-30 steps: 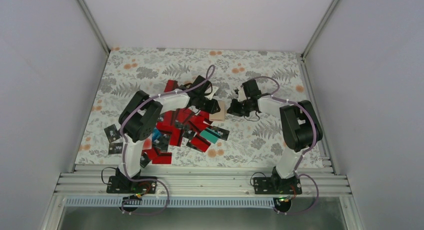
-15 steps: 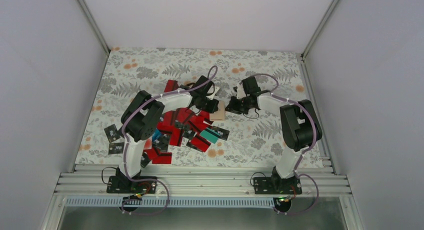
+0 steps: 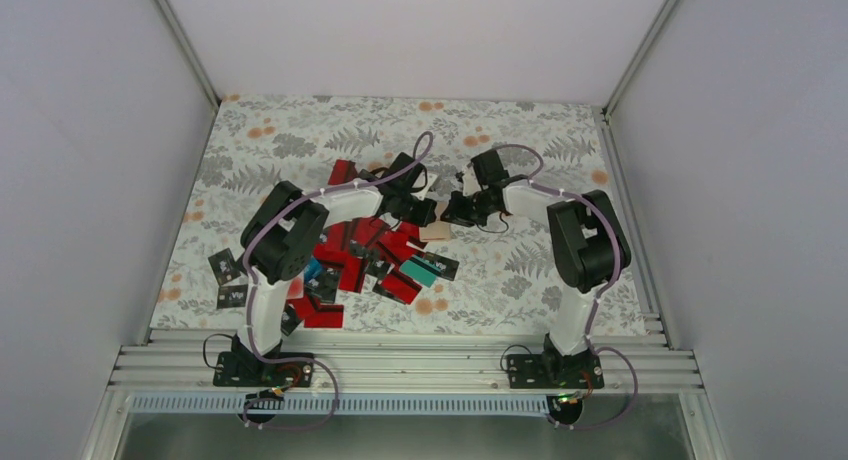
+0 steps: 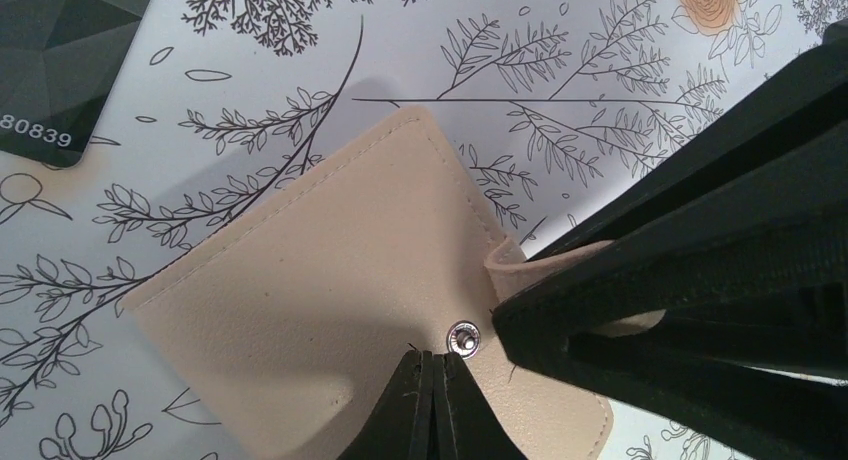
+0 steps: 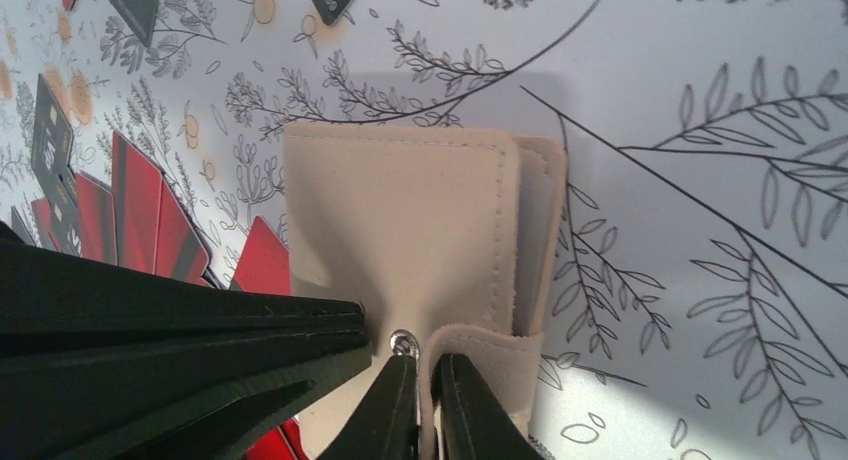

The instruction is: Put the credit cards into the card holder

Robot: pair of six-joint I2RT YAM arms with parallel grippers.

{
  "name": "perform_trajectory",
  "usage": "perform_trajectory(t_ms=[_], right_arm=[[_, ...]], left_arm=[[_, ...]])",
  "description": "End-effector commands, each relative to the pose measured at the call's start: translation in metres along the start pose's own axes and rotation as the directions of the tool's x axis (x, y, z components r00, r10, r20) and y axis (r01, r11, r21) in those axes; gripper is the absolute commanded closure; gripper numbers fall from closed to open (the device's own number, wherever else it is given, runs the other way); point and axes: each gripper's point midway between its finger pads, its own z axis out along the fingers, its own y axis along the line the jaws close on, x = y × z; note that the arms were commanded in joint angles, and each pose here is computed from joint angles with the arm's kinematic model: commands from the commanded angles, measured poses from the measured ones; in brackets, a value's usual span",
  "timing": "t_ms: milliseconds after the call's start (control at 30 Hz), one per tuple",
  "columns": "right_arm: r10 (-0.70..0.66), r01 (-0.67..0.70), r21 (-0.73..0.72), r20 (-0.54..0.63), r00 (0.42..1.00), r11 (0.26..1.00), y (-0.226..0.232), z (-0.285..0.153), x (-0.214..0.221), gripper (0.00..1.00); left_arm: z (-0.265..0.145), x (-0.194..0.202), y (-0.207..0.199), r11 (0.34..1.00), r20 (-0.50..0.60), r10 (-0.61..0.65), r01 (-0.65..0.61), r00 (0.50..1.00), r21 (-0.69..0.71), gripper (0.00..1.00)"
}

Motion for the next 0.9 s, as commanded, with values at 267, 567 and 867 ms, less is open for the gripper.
perform_trajectory(t_ms=[267, 567, 867], right_arm=[[-0.044, 0.043, -0.07, -0.009, 0.999, 0.997, 0.025, 0.013, -0.004, 0.79], [-0.041, 0.041, -0.066, -0.005, 0.999, 0.997, 0.026, 0.013, -0.006, 0.73], [-0.051, 0.051, -0.102, 0.002, 0.999, 0.993, 0.036, 0.012, -0.008, 0.67]], left_arm=[[0.013, 0.038, 0.012, 0.999, -0.098, -0.033, 0.032, 0.995, -0.018, 0.98], [0.012, 0.038, 0.011, 0.999, -0.098, -0.035, 0.034, 0.995, -0.011, 0.98], [0.013, 0.041, 0.01, 0.999, -0.101, -0.038, 0.038, 0.994, -0.002, 0.98]])
